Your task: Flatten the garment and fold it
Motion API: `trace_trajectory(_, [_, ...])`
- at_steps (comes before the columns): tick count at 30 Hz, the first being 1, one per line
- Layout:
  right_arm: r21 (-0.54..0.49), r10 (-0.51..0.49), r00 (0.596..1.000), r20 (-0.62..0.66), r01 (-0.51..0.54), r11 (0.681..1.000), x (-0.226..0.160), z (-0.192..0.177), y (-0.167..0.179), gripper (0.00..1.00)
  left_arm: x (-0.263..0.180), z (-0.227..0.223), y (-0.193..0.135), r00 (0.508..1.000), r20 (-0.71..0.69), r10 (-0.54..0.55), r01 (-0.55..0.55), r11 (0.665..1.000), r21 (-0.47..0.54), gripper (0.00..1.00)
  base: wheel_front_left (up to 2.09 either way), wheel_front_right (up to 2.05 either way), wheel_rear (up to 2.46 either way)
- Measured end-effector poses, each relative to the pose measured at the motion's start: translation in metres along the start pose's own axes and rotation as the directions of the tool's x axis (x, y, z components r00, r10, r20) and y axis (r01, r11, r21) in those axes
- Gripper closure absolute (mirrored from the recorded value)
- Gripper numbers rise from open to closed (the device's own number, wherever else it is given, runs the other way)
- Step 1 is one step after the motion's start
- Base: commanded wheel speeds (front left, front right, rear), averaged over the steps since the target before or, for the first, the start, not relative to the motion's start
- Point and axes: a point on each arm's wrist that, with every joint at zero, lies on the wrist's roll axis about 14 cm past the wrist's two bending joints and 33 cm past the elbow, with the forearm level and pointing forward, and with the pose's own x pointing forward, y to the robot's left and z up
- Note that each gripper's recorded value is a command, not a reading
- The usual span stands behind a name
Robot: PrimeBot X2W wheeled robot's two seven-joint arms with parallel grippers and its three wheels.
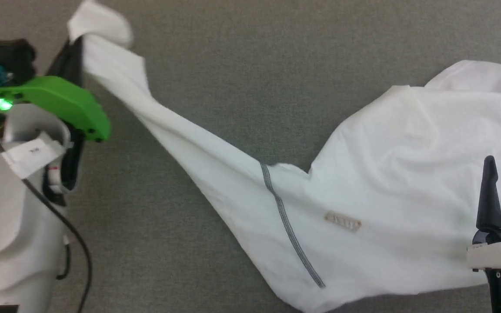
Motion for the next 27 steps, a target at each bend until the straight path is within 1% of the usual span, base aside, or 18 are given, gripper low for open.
trace_trajectory(2, [-0.006, -0.012, 1.0, -0.006, 0.012, 1.0, 0.002, -0.003, -0.004, 0.0, 0.003, -0.016, 0.028, 0.994, -0.043, 0.103, -0.101, 0.994, 0.037, 1.0, 0.0, 0.0, 0.0])
trace_trajectory(4, [-0.01, -0.023, 1.0, -0.013, 0.023, 1.0, 0.004, -0.007, -0.007, 0.0, 0.002, -0.033, 0.058, 0.972, -0.096, 0.213, -0.206, 0.975, 0.08, 1.0, 0.0, 0.0, 0.0])
trace_trajectory(6, [-0.015, -0.032, 0.999, -0.023, 0.032, 0.999, 0.004, -0.01, -0.011, 0.0, 0.0, -0.048, 0.073, 0.953, -0.138, 0.27, -0.26, 0.962, 0.088, 1.0, 0.0, 0.0, 0.0])
trace_trajectory(7, [-0.017, -0.036, 0.999, -0.03, 0.036, 0.999, 0.004, -0.013, -0.012, 0.0, -0.004, -0.063, 0.076, 0.941, -0.186, 0.282, -0.27, 0.959, 0.088, 1.0, 0.0, 0.0, 0.0])
trace_trajectory(9, [-0.02, -0.035, 0.999, -0.039, 0.034, 0.999, 0.005, -0.016, -0.012, 0.0, -0.009, -0.076, 0.075, 0.935, -0.214, 0.282, -0.271, 0.959, 0.082, 1.0, 0.0, 0.0, 0.0])
trace_trajectory(13, [-0.021, -0.012, 0.999, -0.045, 0.011, 1.0, 0.008, -0.018, -0.004, 0.0, -0.017, -0.076, 0.079, 0.938, -0.176, 0.298, -0.29, 0.954, 0.072, 1.0, 0.0, 0.0, 0.0])
trace_trajectory(14, [-0.023, -0.006, 0.999, -0.045, 0.005, 1.0, 0.008, -0.017, -0.002, 0.0, -0.019, -0.076, 0.08, 0.937, -0.172, 0.304, -0.299, 0.953, 0.056, 0.97, 0.0, 0.0, 0.0])
trace_trajectory(15, [-0.025, -0.002, 0.999, -0.044, 0.001, 1.0, 0.009, -0.017, 0.0, 0.0, -0.02, -0.075, 0.08, 0.937, -0.171, 0.306, -0.304, 0.952, 0.037, 0.71, 0.0, 0.0, 0.0])
trace_trajectory(16, [-0.028, 0.004, 0.999, -0.041, -0.005, 1.0, 0.009, -0.015, 0.002, 0.0, -0.022, -0.073, 0.079, 0.938, -0.164, 0.304, -0.304, 0.952, 0.028, 0.0, 0.0, 0.0, 0.0])
trace_trajectory(19, [-0.032, 0.02, 0.999, -0.027, -0.021, 0.999, 0.009, -0.007, 0.007, 0.0, -0.024, -0.055, 0.071, 0.956, -0.1, 0.276, -0.281, 0.959, -0.042, 0.0, 0.0, 0.0, 0.0])
trace_trajectory(22, [-0.034, 0.033, 0.999, -0.007, -0.033, 0.999, 0.007, 0.003, 0.011, 0.0, -0.03, -0.01, 0.059, 0.968, 0.081, 0.237, -0.23, 0.969, -0.087, 0.0, 0.0, 0.0, 0.0])
trace_trajectory(24, [-0.033, 0.038, 0.999, 0.006, -0.037, 0.999, 0.004, 0.009, 0.012, 0.0, -0.043, 0.023, 0.042, 0.955, 0.228, 0.192, -0.172, 0.98, -0.104, 0.0, 0.0, 0.0, 0.0])
trace_trajectory(27, [-0.031, 0.043, 0.999, 0.017, -0.042, 0.999, -0.002, 0.014, 0.013, 0.0, -0.071, 0.049, 0.013, 0.915, 0.383, 0.131, -0.089, 0.988, -0.127, 0.0, 0.0, 0.0, 0.0])
